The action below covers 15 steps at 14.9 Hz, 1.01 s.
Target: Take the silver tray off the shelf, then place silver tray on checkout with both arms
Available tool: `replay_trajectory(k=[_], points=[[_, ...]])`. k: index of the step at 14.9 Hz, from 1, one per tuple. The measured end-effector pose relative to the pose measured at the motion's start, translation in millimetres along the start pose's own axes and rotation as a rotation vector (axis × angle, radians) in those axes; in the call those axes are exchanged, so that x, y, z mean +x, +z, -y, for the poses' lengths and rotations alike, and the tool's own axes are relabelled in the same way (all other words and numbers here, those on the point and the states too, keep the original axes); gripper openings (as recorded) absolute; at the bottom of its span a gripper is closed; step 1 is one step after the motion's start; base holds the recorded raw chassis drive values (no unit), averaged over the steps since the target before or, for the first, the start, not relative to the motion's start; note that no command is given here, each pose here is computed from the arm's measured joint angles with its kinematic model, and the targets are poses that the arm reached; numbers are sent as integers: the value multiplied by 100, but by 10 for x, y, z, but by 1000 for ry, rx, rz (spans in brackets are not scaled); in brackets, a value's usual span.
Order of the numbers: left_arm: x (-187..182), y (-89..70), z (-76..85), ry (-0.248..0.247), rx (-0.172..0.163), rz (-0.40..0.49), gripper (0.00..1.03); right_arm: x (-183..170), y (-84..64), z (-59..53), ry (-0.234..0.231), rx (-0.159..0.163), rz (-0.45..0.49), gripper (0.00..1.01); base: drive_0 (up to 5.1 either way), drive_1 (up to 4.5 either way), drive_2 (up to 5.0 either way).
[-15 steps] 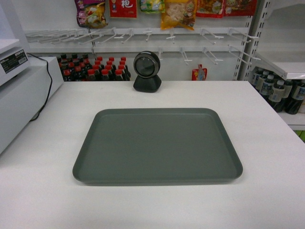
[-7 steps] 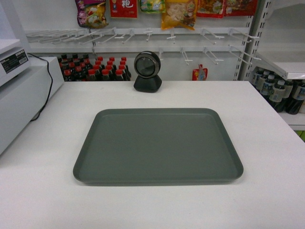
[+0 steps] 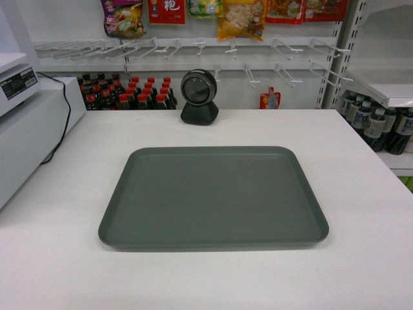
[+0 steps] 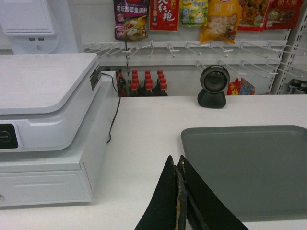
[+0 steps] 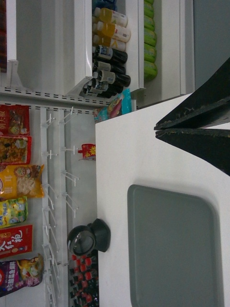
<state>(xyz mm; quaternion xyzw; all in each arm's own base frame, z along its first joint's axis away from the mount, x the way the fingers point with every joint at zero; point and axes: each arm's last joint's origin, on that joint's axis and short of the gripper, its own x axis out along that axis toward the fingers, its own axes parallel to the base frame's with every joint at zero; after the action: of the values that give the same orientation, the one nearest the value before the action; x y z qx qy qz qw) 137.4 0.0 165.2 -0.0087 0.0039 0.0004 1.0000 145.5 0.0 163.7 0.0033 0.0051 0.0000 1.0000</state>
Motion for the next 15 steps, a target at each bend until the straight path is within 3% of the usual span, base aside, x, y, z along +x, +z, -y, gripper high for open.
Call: replay_trajectory(k=[15], points=[[-283, 46, 1, -1, 0, 21, 1, -336, 68, -1, 0, 0, 24, 2, 0, 0, 0]])
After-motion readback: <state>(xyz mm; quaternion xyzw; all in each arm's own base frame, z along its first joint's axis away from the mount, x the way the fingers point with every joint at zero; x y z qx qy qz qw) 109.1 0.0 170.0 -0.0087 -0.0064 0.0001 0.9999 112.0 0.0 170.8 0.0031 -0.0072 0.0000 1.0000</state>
